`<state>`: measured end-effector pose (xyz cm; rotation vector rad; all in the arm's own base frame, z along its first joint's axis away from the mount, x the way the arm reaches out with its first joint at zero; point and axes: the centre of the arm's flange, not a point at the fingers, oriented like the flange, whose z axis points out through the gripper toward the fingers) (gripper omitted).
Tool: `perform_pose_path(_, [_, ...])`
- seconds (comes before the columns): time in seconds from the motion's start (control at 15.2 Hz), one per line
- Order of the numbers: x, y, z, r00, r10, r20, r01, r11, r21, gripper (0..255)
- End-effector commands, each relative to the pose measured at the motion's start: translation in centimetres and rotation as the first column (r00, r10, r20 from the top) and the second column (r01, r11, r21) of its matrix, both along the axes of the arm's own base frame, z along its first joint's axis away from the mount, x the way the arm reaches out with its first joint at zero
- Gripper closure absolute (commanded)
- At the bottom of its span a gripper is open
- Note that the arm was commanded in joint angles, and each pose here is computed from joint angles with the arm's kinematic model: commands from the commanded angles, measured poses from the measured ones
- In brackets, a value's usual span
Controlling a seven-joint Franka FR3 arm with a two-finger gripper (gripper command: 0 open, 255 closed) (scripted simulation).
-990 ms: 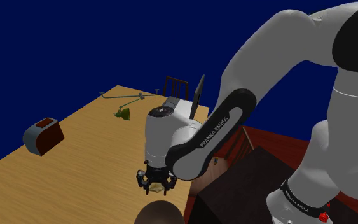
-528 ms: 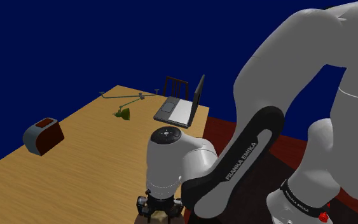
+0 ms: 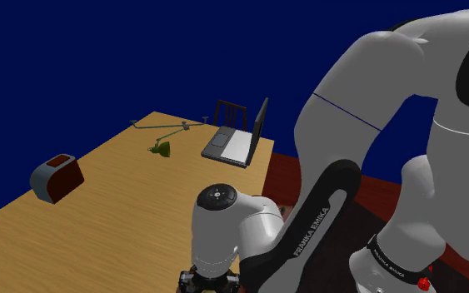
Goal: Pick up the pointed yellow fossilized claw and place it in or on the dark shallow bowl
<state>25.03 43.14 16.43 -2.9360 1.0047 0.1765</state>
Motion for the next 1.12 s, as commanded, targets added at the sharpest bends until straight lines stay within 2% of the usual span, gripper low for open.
perform_pose_path(0.0, [0.0, 0.0, -1.1, 1.000, 0.000, 0.000, 0.000, 1.000, 0.000, 255])
perform_pose_path(0.4, [0.0, 0.0, -4.3, 1.000, 0.000, 0.000, 0.000, 1.000, 0.000, 255])
perform_pose_path(0.92, [0.0, 0.0, -4.3, 1.000, 0.000, 0.000, 0.000, 1.000, 0.000, 255])
perform_pose_path(0.99, [0.0, 0.0, -4.3, 1.000, 0.000, 0.000, 0.000, 1.000, 0.000, 0])
perform_pose_path(1.06, [0.0, 0.0, -4.3, 1.000, 0.000, 0.000, 0.000, 1.000, 0.000, 0])
